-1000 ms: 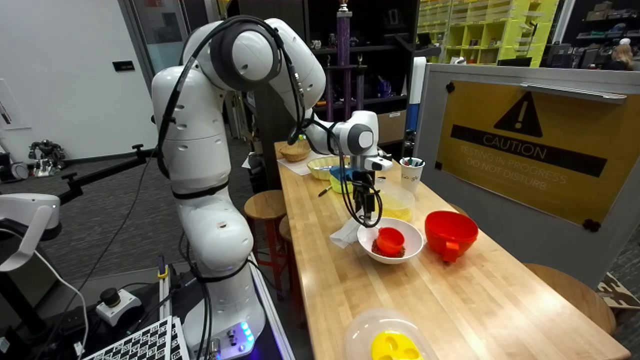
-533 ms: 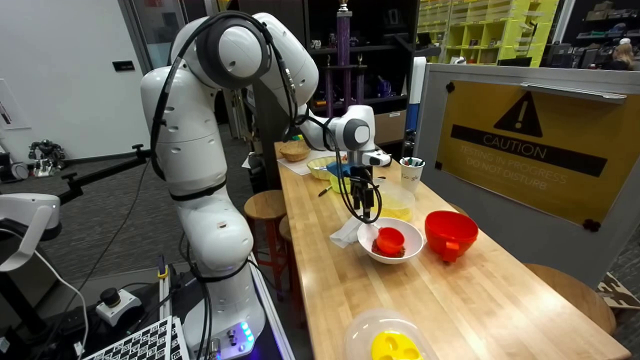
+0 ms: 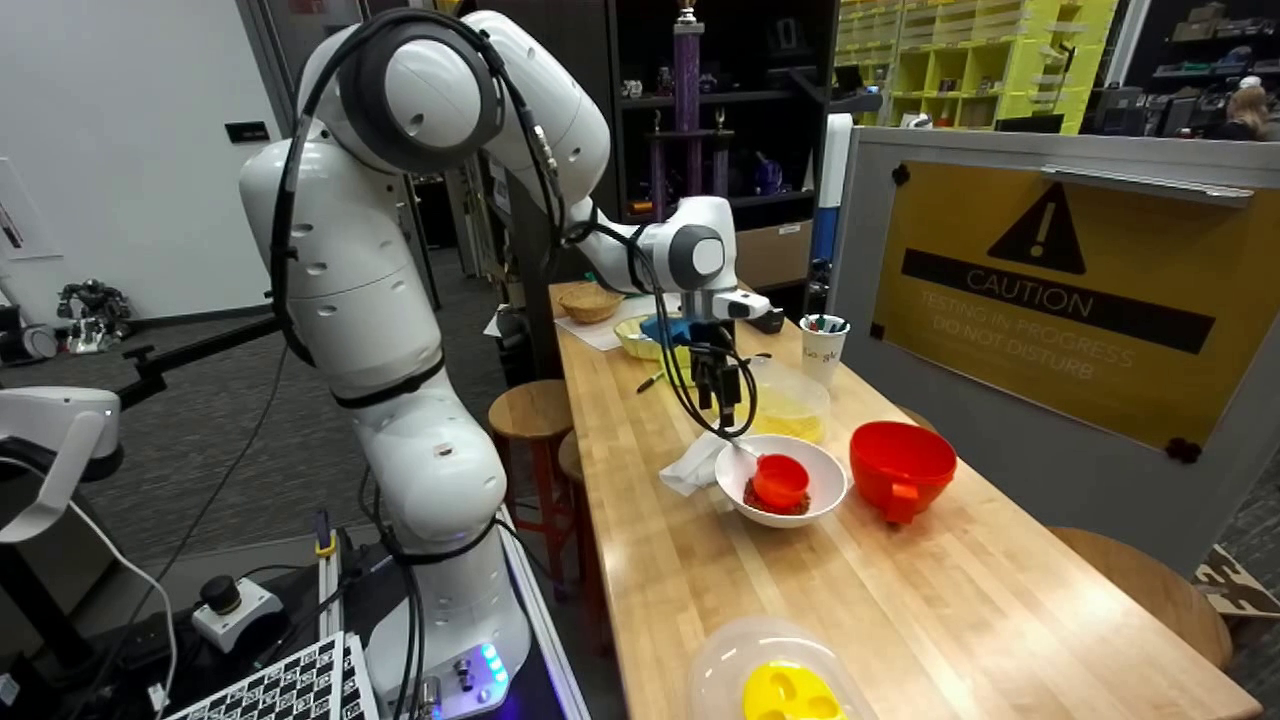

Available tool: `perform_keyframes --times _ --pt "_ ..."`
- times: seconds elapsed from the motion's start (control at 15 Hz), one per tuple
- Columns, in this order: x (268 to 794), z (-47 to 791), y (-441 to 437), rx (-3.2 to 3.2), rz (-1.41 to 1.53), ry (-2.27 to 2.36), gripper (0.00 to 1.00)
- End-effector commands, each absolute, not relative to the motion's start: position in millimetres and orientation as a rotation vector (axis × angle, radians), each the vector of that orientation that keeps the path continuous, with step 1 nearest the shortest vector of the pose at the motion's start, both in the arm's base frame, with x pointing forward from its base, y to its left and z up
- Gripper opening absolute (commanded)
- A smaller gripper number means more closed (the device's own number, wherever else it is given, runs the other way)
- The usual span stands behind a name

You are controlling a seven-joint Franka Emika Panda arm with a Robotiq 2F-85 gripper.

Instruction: Use the towel to wipe the table

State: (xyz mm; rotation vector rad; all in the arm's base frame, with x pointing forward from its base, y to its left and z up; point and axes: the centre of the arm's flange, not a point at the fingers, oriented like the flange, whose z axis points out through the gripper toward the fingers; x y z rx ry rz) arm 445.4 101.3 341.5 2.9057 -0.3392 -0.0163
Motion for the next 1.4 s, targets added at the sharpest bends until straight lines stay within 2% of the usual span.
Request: perform_keyframes --times 0.0,1.33 --pt "427.8 355.3 99.5 2.938 0.022 -0.303 1.0" --pt "432.4 355.7 111.6 2.915 0.027 -0.234 1.0"
